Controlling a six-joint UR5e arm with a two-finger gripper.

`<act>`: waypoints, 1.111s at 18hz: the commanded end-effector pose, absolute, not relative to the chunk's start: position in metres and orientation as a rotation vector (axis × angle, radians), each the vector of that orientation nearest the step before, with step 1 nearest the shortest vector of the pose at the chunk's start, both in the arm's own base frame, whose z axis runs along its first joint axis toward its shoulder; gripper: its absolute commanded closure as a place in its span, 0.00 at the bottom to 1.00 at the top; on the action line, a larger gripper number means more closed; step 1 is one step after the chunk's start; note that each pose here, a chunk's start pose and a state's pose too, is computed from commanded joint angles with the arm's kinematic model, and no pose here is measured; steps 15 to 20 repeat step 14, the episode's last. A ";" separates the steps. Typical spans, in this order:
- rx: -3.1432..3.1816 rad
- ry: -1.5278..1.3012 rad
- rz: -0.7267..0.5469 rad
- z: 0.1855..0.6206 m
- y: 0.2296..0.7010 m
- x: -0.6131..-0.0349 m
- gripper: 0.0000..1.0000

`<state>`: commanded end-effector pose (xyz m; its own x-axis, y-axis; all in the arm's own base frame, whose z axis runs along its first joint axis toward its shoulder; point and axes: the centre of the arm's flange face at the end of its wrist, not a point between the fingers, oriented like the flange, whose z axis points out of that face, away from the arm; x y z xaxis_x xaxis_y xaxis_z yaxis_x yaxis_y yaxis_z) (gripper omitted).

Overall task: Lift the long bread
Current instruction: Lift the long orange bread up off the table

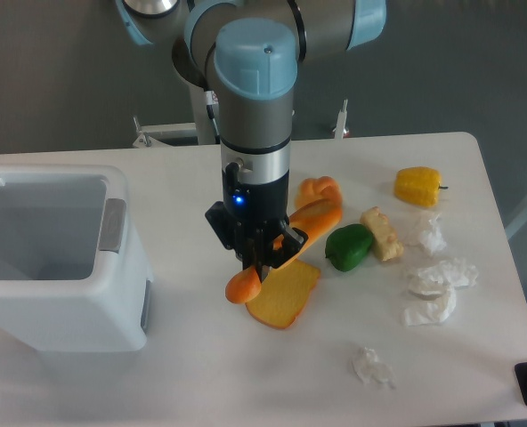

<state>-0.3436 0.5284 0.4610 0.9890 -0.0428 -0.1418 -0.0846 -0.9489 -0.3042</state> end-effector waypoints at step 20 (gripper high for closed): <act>-2.792 0.083 0.171 0.465 0.524 -0.344 0.79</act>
